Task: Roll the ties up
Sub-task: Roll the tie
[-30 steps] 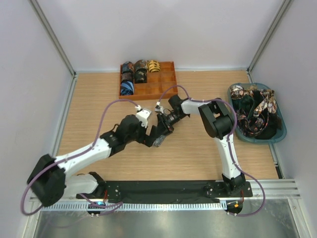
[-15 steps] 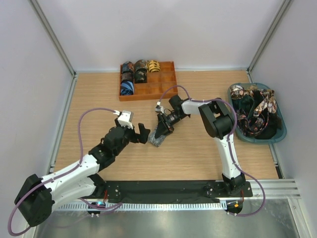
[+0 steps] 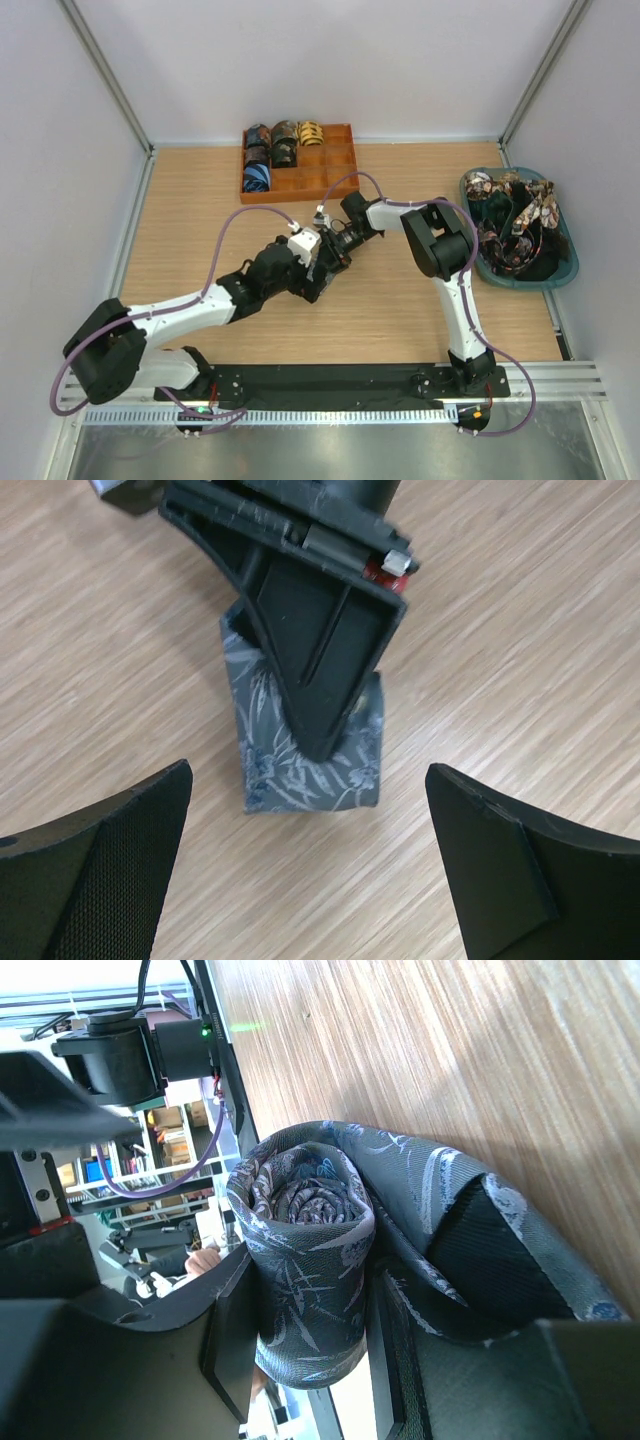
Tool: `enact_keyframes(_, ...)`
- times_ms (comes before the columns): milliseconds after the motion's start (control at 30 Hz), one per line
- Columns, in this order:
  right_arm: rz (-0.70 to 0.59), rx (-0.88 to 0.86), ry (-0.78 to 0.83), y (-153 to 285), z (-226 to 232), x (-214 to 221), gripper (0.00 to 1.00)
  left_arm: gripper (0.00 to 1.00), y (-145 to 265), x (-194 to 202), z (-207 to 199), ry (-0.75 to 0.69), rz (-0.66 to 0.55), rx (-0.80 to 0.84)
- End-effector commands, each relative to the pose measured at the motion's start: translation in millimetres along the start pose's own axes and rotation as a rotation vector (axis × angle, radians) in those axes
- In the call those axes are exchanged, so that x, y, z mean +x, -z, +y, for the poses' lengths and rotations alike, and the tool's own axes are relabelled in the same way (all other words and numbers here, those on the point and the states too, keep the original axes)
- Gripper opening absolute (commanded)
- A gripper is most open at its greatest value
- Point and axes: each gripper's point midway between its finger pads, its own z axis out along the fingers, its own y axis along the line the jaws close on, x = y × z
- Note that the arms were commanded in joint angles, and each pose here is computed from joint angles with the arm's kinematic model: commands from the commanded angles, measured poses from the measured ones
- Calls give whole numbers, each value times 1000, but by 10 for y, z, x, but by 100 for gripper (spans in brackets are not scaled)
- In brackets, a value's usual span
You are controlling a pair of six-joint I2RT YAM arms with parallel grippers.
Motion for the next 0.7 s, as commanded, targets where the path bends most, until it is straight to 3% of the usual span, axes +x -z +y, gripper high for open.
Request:
enact_keyframes(0, 21, 210, 23, -24, -564, 85, 38, 100, -76, -41, 99, -68, 72, -55)
enact_keyframes(167, 20, 206, 22, -22, -564, 93, 38, 100, -245, 171, 88, -78, 204, -55)
enact_keyframes(667, 31, 183, 18, -44, -567, 110, 38, 100, -476, 366, 62, -82, 301, -25)
